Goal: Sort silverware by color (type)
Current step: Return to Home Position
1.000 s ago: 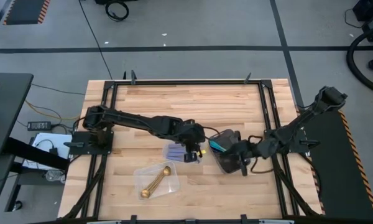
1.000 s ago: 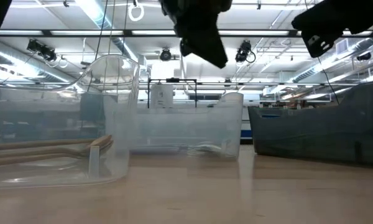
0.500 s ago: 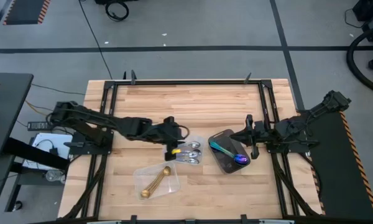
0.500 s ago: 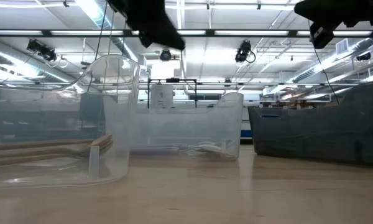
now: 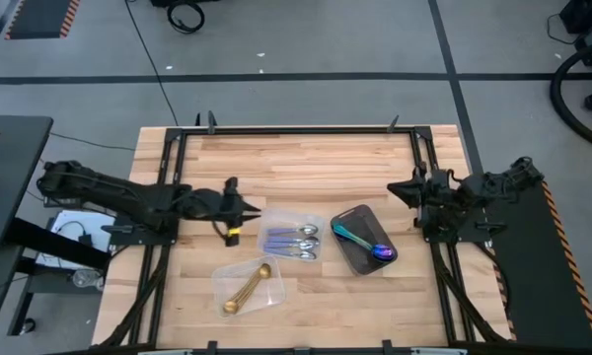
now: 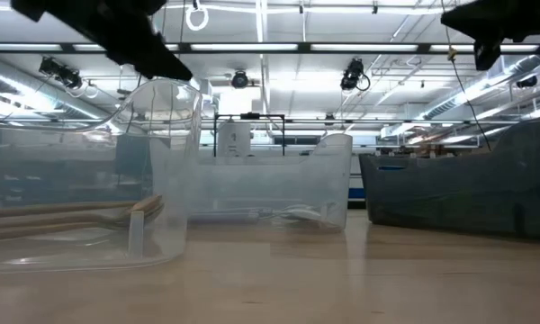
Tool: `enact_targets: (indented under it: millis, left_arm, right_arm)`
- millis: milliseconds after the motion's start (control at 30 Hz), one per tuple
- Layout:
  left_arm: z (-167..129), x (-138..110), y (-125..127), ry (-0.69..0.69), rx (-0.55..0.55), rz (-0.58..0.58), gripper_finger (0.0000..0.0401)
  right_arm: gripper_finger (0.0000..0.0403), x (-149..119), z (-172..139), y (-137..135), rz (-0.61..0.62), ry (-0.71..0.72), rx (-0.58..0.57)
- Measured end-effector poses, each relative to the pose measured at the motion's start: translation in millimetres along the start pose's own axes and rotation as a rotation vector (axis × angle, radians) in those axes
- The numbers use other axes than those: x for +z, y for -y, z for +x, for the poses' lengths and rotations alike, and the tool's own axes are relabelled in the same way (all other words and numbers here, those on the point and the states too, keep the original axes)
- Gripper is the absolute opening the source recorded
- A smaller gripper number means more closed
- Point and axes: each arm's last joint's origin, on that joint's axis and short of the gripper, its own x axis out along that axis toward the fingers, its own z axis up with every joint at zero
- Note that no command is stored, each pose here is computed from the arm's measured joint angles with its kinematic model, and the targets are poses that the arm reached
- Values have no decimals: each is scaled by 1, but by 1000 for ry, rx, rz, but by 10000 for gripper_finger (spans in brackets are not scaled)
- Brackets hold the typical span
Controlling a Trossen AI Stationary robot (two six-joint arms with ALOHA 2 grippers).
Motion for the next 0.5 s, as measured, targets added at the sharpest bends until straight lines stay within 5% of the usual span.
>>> enact_targets:
  millis: [500]
  left_arm:
    - [-52, -60, -15, 213, -15, -131, 69]
  right_arm:
    - [15, -14, -12, 16, -33, -3, -62]
